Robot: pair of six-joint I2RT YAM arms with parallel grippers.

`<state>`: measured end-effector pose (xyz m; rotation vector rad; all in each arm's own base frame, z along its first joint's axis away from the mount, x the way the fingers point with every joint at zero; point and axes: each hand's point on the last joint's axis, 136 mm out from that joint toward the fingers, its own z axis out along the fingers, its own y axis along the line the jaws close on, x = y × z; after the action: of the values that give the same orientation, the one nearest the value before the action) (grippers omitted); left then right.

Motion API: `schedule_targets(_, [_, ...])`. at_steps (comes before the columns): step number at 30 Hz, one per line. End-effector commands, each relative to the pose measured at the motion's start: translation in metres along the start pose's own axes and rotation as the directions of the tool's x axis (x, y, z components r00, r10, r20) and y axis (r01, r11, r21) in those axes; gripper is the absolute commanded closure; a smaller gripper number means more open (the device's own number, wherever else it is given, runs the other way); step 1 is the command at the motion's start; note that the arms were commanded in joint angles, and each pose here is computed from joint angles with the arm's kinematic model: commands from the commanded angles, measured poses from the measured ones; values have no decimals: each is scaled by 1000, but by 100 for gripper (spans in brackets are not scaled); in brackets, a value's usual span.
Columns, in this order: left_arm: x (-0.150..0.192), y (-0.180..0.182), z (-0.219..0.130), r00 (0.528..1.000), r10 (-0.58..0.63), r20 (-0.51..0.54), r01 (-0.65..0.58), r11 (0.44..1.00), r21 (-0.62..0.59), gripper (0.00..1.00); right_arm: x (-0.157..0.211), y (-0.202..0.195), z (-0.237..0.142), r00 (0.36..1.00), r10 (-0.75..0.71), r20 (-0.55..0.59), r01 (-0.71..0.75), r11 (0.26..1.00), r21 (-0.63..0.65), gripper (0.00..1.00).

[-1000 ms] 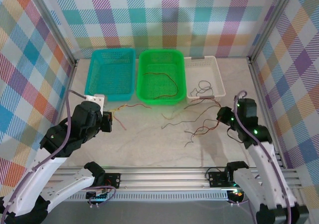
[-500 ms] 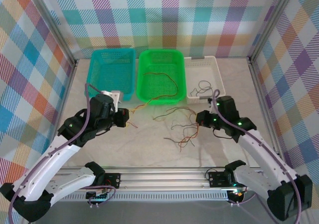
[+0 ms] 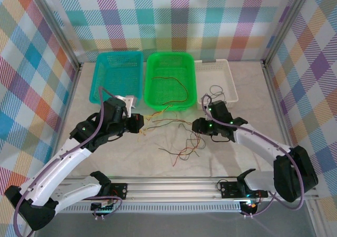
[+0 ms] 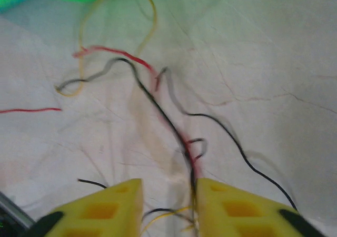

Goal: Untangle the cables

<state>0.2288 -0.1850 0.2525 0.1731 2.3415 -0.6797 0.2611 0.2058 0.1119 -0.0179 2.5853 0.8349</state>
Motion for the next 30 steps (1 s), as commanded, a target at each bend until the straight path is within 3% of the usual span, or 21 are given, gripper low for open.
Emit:
schedule_targets(1, [-1, -11, 6, 1000, -5, 3, 5, 999, 45, 100, -25, 39, -30, 988, -77, 134, 94, 988, -126, 57])
schedule_targets(8, [2, -19, 16, 1000, 3, -10, -2, 998, 63, 100, -26, 78, -49, 986, -91, 138, 126, 955, -270, 48])
schedule_targets(17, [10, -36, 25, 998, 55, -26, -53, 997, 61, 100, -24, 123, -24, 997, -38, 65, 61, 914, -402, 44])
schedule_targets(30, [23, -43, 27, 995, 98, -34, -96, 994, 58, 100, -39, 111, -16, 991, 36, 130, 5, 952, -305, 44])
